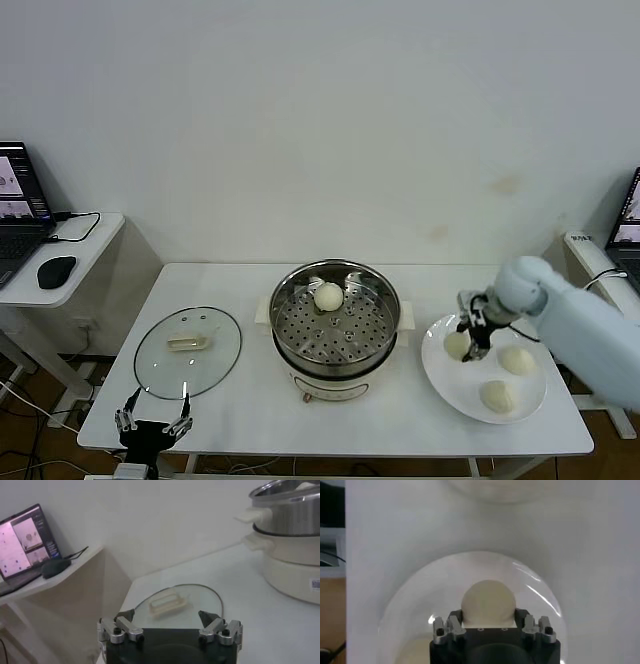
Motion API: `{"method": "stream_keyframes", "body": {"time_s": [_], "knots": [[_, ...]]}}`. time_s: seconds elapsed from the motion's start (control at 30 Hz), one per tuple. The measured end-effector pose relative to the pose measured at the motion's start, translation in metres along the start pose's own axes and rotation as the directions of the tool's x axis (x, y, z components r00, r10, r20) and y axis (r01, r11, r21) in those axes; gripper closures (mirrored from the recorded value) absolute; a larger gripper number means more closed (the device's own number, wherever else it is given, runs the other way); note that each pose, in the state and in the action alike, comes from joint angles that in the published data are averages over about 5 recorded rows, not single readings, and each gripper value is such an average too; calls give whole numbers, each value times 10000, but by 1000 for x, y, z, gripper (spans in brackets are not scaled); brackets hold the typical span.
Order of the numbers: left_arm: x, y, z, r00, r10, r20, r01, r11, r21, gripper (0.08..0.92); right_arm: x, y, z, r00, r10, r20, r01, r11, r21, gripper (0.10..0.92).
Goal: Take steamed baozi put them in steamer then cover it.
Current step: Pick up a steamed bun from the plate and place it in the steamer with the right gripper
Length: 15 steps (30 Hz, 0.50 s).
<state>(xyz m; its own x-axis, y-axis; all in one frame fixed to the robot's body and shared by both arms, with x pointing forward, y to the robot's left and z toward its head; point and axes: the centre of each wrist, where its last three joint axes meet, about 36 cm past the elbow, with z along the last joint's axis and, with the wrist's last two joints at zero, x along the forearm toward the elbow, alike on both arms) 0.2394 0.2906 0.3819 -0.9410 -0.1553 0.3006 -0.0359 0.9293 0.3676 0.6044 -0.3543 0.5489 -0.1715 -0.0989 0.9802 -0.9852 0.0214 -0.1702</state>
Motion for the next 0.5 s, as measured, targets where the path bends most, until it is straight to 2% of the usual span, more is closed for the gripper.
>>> {"method": "stream_keyframes", "body": {"time_s": [0.27,0.5], "knots": [[0,4,-8,9996,-137,241,140,9998,-146,177,75,-27,-29,9974,366,627,-379,9991,197,394],[2,9,-13,9985,-372,395,381,9990,-240,177,131,-56,-87,9902,542,1288,-635,9956,691,394]]}}
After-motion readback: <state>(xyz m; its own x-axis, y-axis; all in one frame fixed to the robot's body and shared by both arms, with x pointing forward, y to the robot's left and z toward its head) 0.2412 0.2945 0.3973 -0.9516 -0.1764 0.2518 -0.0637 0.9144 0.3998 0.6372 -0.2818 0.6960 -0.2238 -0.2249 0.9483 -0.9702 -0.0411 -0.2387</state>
